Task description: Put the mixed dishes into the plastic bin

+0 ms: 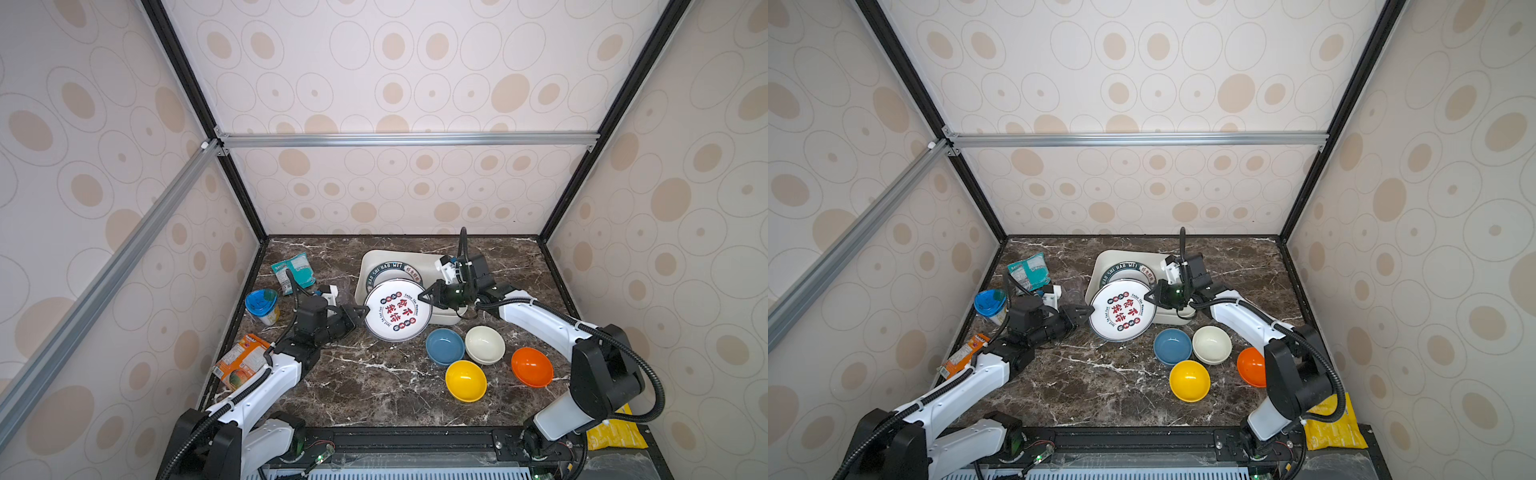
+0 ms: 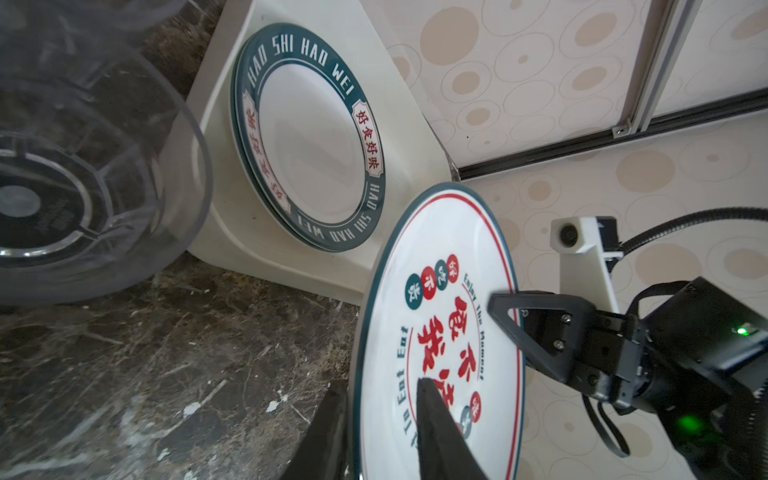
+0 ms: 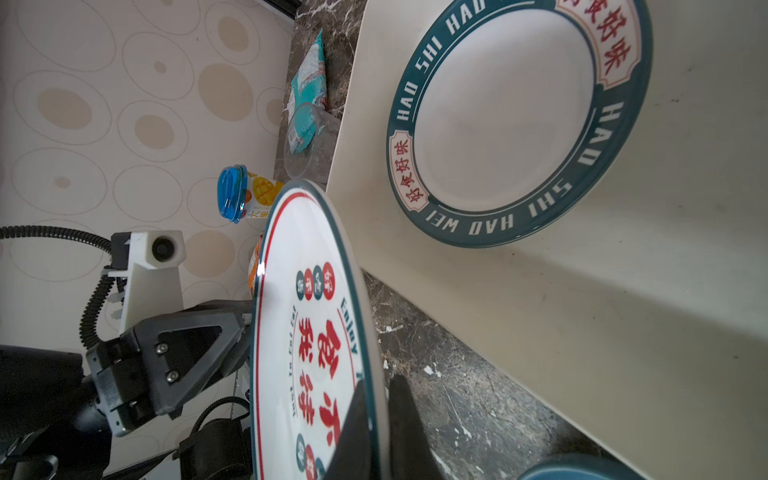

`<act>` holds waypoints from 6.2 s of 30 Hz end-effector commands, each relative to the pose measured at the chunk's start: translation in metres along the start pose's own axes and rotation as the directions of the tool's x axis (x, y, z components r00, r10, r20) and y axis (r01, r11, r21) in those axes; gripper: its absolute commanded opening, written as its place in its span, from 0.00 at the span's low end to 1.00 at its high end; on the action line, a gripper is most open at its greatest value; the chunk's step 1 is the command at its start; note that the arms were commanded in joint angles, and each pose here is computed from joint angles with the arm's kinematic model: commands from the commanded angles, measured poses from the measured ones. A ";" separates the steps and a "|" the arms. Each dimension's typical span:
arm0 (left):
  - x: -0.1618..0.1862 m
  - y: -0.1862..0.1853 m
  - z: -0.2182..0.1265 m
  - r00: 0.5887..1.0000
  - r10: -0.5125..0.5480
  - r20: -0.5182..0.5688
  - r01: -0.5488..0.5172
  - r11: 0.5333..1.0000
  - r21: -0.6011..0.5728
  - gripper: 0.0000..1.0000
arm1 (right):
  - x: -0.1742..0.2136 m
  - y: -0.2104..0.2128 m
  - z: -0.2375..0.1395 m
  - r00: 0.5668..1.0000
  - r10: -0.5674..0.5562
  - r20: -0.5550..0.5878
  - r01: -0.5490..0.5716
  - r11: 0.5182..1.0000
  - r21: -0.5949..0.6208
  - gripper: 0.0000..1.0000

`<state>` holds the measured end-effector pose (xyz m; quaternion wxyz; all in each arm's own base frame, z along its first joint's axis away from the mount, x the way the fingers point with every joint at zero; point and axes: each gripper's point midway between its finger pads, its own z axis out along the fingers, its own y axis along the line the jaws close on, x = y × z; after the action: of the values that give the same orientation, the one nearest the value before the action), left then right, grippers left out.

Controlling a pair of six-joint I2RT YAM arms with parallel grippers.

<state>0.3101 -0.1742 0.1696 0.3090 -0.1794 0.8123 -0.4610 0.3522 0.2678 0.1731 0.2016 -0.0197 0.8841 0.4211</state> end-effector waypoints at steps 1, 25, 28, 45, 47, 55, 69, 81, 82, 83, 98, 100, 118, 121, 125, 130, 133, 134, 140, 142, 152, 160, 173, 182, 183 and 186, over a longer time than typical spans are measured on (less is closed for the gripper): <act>-0.032 -0.040 -0.006 0.994 0.071 0.085 -0.080 0.992 0.101 0.40 | -0.028 -0.010 -0.003 0.997 0.015 0.076 -0.017 1.000 0.017 0.00; -0.040 -0.009 -0.011 0.993 0.025 0.115 -0.028 0.999 0.023 0.43 | -0.124 -0.055 0.044 0.961 0.094 0.259 -0.119 0.989 0.083 0.00; -0.039 -0.007 -0.013 0.993 0.022 0.116 -0.025 0.999 0.021 0.43 | -0.127 -0.057 0.052 0.961 0.095 0.259 -0.122 0.989 0.089 0.00; -0.035 0.001 -0.015 0.993 0.005 0.116 -0.007 1.000 0.014 0.45 | -0.120 -0.067 0.094 0.966 0.096 0.241 -0.127 0.985 0.116 0.00; -0.034 0.001 -0.015 0.993 0.005 0.115 -0.007 1.000 0.014 0.46 | -0.119 -0.068 0.097 0.966 0.099 0.238 -0.129 0.985 0.115 0.00; -0.033 0.003 -0.015 0.994 0.003 0.113 -0.005 1.000 0.014 0.46 | -0.115 -0.074 0.105 0.967 0.104 0.231 -0.136 0.983 0.126 0.00; -0.031 0.005 -0.015 0.994 -0.003 0.111 0.002 1.000 0.015 0.45 | -0.101 -0.092 0.113 0.971 0.129 0.203 -0.162 0.974 0.157 0.13; -0.030 0.007 -0.015 0.994 -0.008 0.112 0.007 1.000 0.011 0.44 | -0.096 -0.097 0.110 0.971 0.135 0.197 -0.171 0.969 0.177 0.24; -0.030 0.006 -0.015 0.994 -0.008 0.111 0.007 1.000 0.011 0.45 | -0.096 -0.097 0.109 0.971 0.133 0.197 -0.170 0.969 0.181 0.24; -0.030 0.007 -0.015 0.994 -0.008 0.111 0.007 1.000 0.011 0.45 | -0.095 -0.099 0.108 0.971 0.135 0.197 -0.172 0.968 0.185 0.25; -0.027 0.011 -0.016 0.994 -0.018 0.110 0.017 1.000 0.006 0.44 | -0.084 -0.115 0.097 0.974 0.135 0.184 -0.180 0.949 0.258 0.25; -0.026 0.013 -0.016 0.994 -0.022 0.111 0.022 1.000 0.003 0.44 | -0.084 -0.116 0.096 0.973 0.135 0.185 -0.181 0.948 0.261 0.24; -0.027 0.013 -0.016 0.992 -0.027 0.120 0.025 0.999 0.020 0.44 | -0.081 -0.128 0.082 0.976 0.117 0.185 -0.173 0.929 0.327 0.20; -0.026 0.013 -0.016 0.993 -0.027 0.119 0.025 0.999 0.020 0.44 | -0.082 -0.129 0.083 0.975 0.117 0.187 -0.173 0.931 0.321 0.14; -0.026 0.013 -0.016 0.993 -0.027 0.119 0.025 0.999 0.020 0.44 | -0.084 -0.125 0.086 0.976 0.116 0.183 -0.168 0.937 0.305 0.07; -0.026 0.013 -0.017 0.992 -0.028 0.120 0.025 0.999 0.022 0.44 | -0.087 -0.121 0.090 0.978 0.118 0.173 -0.165 0.941 0.296 0.06; -0.026 0.012 -0.018 0.992 -0.026 0.124 0.023 0.999 0.023 0.44 | -0.086 -0.122 0.089 0.978 0.120 0.169 -0.167 0.938 0.303 0.13; -0.026 0.011 -0.018 0.992 -0.025 0.125 0.022 0.999 0.024 0.44 | -0.086 -0.122 0.088 0.979 0.116 0.168 -0.164 0.938 0.306 0.16; -0.028 0.006 -0.020 0.992 -0.007 0.128 0.004 1.000 0.030 0.44 | -0.088 -0.114 0.077 0.979 0.097 0.178 -0.150 0.938 0.312 0.21; -0.030 0.002 -0.022 0.992 0.005 0.130 -0.009 0.999 0.032 0.44 | -0.089 -0.111 0.072 0.979 0.090 0.180 -0.144 0.938 0.315 0.22; -0.042 -0.002 -0.028 0.980 0.139 0.145 -0.131 0.989 -0.067 0.47 | -0.083 -0.086 0.035 0.983 0.024 0.183 -0.084 0.942 0.326 0.28; -0.045 -0.020 -0.027 0.972 0.185 0.142 -0.182 0.983 -0.032 0.53 | -0.066 -0.069 -0.004 0.984 -0.025 0.176 -0.037 0.939 0.342 0.35; -0.015 -0.064 0.011 0.958 0.282 0.042 -0.284 0.957 0.058 0.60 | -0.021 -0.060 -0.074 0.985 -0.040 0.167 -0.032 0.913 0.407 0.42; 0.015 -0.092 0.044 0.922 0.384 -0.041 -0.380 0.921 0.086 0.60 | 0.013 -0.071 -0.116 0.986 -0.018 0.167 -0.064 0.880 0.470 0.46; 0.019 -0.093 0.048 0.919 0.392 -0.050 -0.387 0.918 0.091 0.60 | 0.016 -0.073 -0.119 0.987 -0.010 0.159 -0.068 0.876 0.478 0.46; 0.030 -0.095 0.057 0.912 0.402 -0.078 -0.394 0.914 0.101 0.60 | 0.028 -0.080 -0.127 0.990 0.021 0.140 -0.091 0.854 0.512 0.46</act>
<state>0.3222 -0.2650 0.2086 0.3464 0.0022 0.8327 -0.4319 0.3192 0.1395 0.1891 0.2772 0.0769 0.9349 0.2077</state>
